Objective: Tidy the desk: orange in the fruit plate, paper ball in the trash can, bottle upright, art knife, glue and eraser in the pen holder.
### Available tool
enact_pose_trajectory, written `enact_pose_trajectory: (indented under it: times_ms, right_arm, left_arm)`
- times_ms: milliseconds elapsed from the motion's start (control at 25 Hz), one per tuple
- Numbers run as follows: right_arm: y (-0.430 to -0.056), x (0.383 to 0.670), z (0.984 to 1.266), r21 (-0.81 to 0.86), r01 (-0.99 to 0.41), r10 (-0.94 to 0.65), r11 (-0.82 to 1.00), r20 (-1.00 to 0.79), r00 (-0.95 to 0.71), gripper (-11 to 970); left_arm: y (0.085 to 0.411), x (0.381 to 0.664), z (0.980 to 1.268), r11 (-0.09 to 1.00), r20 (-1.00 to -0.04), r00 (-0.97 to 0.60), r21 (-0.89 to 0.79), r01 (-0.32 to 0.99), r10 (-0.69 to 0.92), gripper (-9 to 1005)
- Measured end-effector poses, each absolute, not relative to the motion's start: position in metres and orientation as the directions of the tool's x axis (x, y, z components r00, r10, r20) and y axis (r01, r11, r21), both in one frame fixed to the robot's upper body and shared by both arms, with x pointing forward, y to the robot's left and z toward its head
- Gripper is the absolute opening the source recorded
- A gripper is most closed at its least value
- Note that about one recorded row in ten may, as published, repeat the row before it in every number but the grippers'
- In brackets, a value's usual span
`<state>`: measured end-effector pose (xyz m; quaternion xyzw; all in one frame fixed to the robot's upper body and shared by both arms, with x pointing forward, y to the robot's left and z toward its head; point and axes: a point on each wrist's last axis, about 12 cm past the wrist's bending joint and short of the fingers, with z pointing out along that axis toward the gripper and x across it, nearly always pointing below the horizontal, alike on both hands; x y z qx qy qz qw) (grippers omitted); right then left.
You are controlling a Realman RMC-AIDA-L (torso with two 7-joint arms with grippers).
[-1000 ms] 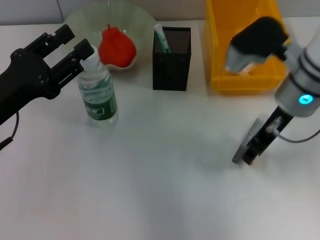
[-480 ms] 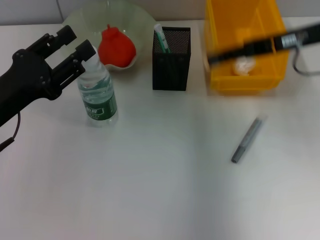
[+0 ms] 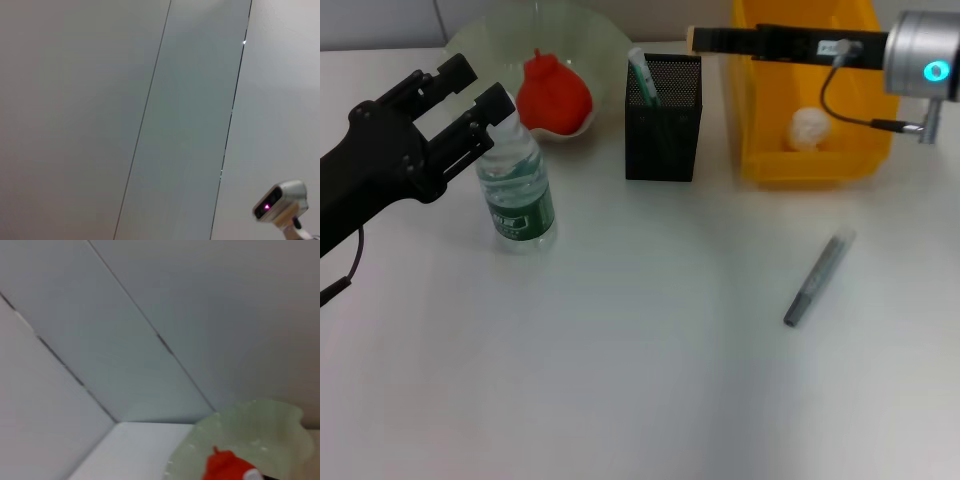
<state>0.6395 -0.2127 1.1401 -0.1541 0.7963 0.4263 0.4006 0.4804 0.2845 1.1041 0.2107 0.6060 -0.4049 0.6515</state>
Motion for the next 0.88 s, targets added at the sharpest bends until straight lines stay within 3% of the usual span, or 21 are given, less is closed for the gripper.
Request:
enact_pose_trajectory:
  times_ms: [880]
  right_arm:
    - [-0.163,0.664,1.138,0.368,-0.641,-0.1,0.673,-0.814,-0.572,419]
  left_arm:
    - [0.286,0.482,1.103,0.595,-0.958,-0.074,-0.231,0.77,-0.276,593]
